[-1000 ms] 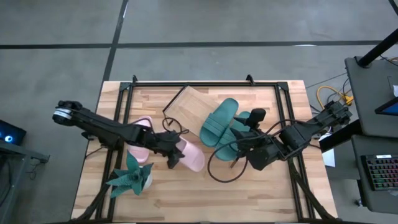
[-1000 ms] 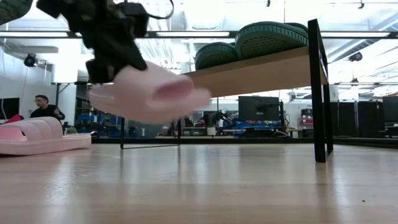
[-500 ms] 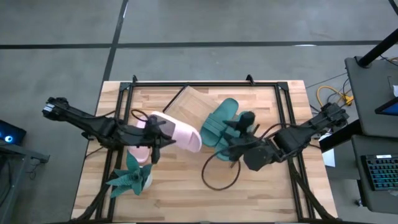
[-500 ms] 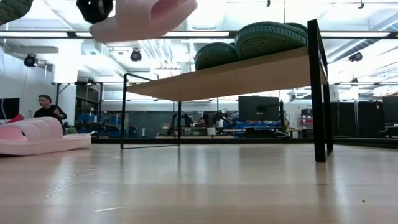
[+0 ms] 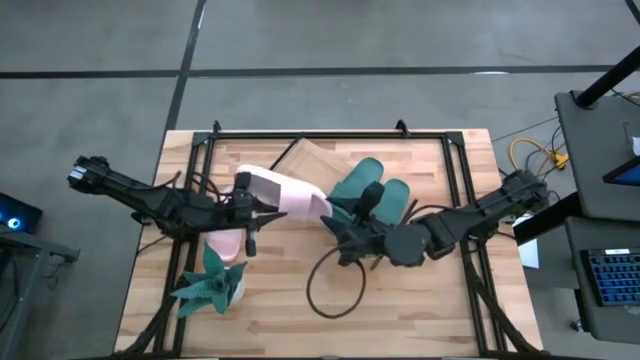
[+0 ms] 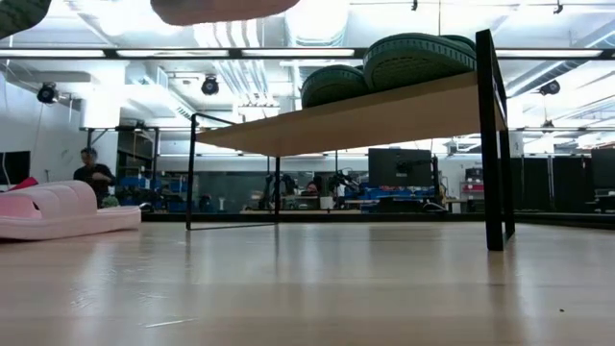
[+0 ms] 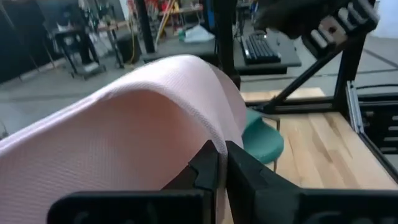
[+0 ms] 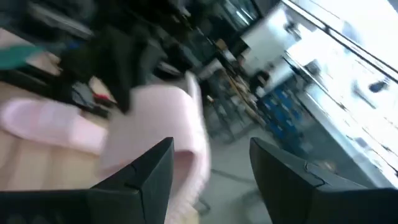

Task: Pick and place slides into the shelf
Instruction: Put the right pink slide on the shelf

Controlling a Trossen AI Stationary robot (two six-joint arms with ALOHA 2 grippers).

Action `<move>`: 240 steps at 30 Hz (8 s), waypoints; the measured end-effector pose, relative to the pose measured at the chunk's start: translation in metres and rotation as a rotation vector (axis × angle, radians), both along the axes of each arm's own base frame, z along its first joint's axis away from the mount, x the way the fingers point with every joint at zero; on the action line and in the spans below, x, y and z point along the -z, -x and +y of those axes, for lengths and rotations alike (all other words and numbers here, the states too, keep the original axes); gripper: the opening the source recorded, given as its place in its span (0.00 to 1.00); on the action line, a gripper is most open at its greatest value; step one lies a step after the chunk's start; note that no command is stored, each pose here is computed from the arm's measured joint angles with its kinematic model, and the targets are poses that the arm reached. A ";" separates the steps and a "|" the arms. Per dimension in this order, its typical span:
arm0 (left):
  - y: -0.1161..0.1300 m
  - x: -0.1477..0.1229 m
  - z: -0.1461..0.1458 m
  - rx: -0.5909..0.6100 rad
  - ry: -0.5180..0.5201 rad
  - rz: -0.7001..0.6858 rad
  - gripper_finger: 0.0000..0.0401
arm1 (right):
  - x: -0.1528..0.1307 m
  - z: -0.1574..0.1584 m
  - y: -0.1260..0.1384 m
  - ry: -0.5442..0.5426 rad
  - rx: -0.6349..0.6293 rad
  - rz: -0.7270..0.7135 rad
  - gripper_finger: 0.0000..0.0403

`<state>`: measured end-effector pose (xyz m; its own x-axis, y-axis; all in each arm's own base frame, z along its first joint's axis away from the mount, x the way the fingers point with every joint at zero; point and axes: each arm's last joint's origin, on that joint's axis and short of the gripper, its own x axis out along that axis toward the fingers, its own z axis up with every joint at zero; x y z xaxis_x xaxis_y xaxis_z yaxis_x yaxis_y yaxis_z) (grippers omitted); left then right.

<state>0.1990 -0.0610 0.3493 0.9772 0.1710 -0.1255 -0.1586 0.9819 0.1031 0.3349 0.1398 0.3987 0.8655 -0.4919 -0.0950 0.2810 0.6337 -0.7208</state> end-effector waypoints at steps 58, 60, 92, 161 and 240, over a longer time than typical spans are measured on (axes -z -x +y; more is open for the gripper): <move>-0.021 -0.011 -0.013 0.177 0.177 -0.088 0.00 | 0.039 -0.003 -0.033 0.915 -0.230 0.575 0.50; -0.028 -0.009 -0.015 0.175 0.171 -0.071 0.00 | 0.039 -0.002 -0.034 0.907 -0.241 0.559 0.50; 0.003 -0.046 -0.009 0.166 -0.802 -0.086 0.43 | 0.007 -0.025 0.007 0.483 -0.071 0.422 0.02; -0.008 -0.011 -0.035 0.100 -1.153 -0.093 0.42 | -0.050 -0.048 0.086 0.177 -0.544 0.120 0.02; -0.058 0.123 0.004 -0.703 -0.882 0.618 0.09 | -0.045 -0.084 0.090 0.052 0.259 0.046 0.28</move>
